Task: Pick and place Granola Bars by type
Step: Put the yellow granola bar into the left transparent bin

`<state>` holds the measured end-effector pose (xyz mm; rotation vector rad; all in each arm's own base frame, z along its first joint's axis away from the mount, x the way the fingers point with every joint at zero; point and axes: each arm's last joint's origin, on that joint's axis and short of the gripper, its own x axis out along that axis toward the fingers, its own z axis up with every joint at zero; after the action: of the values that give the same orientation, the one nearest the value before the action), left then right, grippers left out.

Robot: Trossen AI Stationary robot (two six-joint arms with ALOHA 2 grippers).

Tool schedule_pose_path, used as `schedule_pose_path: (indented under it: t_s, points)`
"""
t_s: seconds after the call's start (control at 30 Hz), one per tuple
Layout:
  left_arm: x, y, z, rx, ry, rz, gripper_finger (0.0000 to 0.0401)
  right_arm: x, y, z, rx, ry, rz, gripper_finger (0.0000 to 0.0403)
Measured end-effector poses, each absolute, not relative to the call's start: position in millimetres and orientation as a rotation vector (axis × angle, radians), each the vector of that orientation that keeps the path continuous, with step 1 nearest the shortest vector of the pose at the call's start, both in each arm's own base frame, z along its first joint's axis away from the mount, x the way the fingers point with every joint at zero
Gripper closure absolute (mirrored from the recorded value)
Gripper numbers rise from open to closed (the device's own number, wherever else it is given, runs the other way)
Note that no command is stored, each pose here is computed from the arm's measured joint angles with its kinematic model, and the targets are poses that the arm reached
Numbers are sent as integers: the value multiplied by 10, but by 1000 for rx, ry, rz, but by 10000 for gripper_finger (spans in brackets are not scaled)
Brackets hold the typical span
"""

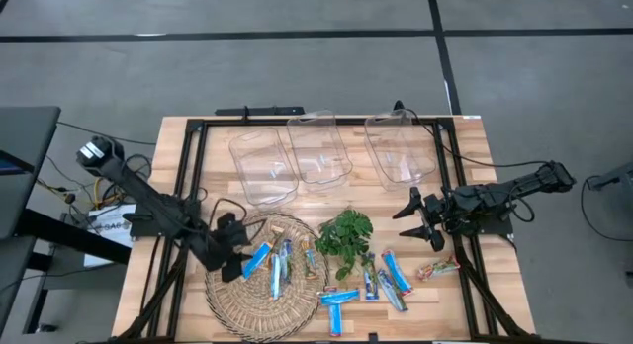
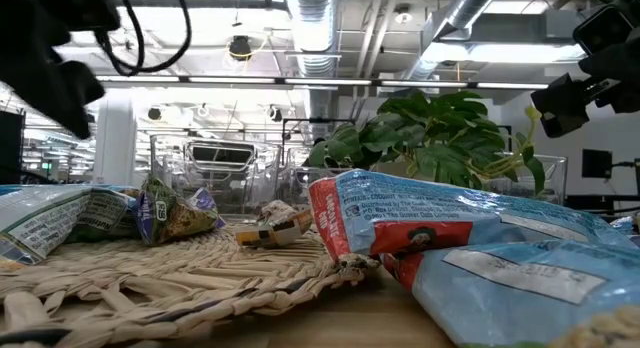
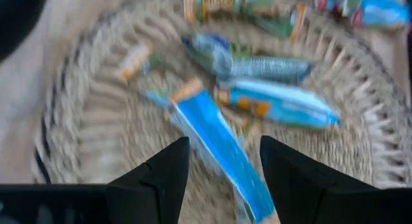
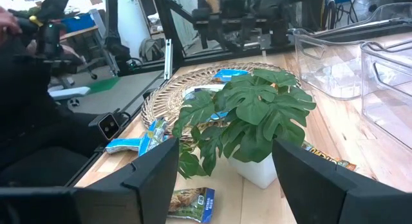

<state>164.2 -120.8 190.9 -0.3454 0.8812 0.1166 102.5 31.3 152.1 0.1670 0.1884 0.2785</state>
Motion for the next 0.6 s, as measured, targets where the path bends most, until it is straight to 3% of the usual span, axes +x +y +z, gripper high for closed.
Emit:
schedule_pose_path:
  t_s: [0.6]
  points:
    - [1681, -1492, 1505, -391, 1046, 214, 218, 1025, 313, 1520, 167, 189, 279, 159]
